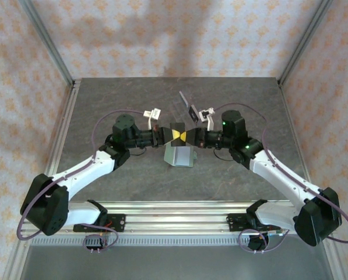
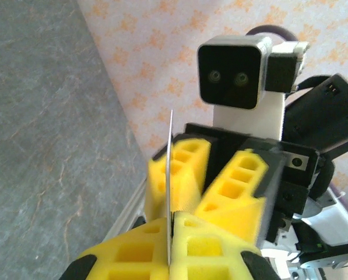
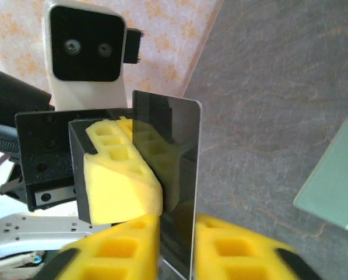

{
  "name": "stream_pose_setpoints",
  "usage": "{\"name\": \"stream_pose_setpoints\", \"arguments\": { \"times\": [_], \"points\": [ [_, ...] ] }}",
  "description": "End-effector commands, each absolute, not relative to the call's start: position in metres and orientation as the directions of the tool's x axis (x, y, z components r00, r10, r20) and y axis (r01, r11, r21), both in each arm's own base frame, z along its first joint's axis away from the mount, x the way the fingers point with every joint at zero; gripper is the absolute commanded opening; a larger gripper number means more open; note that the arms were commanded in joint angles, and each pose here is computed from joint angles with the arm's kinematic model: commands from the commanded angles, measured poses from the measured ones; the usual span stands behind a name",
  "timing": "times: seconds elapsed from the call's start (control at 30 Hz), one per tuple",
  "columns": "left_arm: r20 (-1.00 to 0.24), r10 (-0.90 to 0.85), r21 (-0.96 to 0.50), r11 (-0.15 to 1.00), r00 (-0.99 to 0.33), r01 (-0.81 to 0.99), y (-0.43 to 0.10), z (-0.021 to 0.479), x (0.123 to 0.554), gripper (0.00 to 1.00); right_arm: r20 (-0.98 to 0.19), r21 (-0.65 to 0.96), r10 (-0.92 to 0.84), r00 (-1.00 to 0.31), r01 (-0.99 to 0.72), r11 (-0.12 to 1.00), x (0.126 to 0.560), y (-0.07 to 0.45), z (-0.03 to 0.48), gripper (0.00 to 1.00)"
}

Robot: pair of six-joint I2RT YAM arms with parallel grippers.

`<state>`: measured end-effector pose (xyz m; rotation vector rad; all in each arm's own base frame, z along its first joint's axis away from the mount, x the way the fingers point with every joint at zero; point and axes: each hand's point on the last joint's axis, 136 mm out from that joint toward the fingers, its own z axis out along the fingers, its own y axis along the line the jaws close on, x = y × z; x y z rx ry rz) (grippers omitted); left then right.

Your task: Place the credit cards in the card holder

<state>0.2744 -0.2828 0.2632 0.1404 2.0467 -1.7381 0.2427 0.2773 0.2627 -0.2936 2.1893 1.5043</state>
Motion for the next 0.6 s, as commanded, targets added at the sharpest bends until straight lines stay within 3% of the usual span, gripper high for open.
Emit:
{"name": "stream_pose_setpoints", "arguments": {
  "times": [0.0,0.13,0.3,0.57],
  "points": [
    [-0.421,-0.161,-0.887,0.277,-0.892,0.369,-0.278,0.248,0.267,0.0,-0.521,0.8,0.055,-0.852,-0.465,0.38,0.24,0.276,0.269,0.35],
    [-0.422,-0.092,-0.834,0.429,-0.902,0.346,-0.268,0.215,0.263,0.0,-0.511,0.778,0.049,-0.858,-0.438,0.45,0.242,0.269,0.246,0.42],
    [-0.391,-0.027,-0.732,0.615,-0.92,0.293,-0.251,0.168,0.268,0.0,-0.47,0.699,0.028,-0.882,-0.352,0.623,0.25,0.251,0.2,0.44],
    [-0.306,0.03,-0.657,0.717,-0.952,0.234,-0.251,0.117,0.284,0.0,-0.38,0.639,-0.025,-0.924,-0.282,0.715,0.258,0.259,0.137,0.47]
  ]
}}
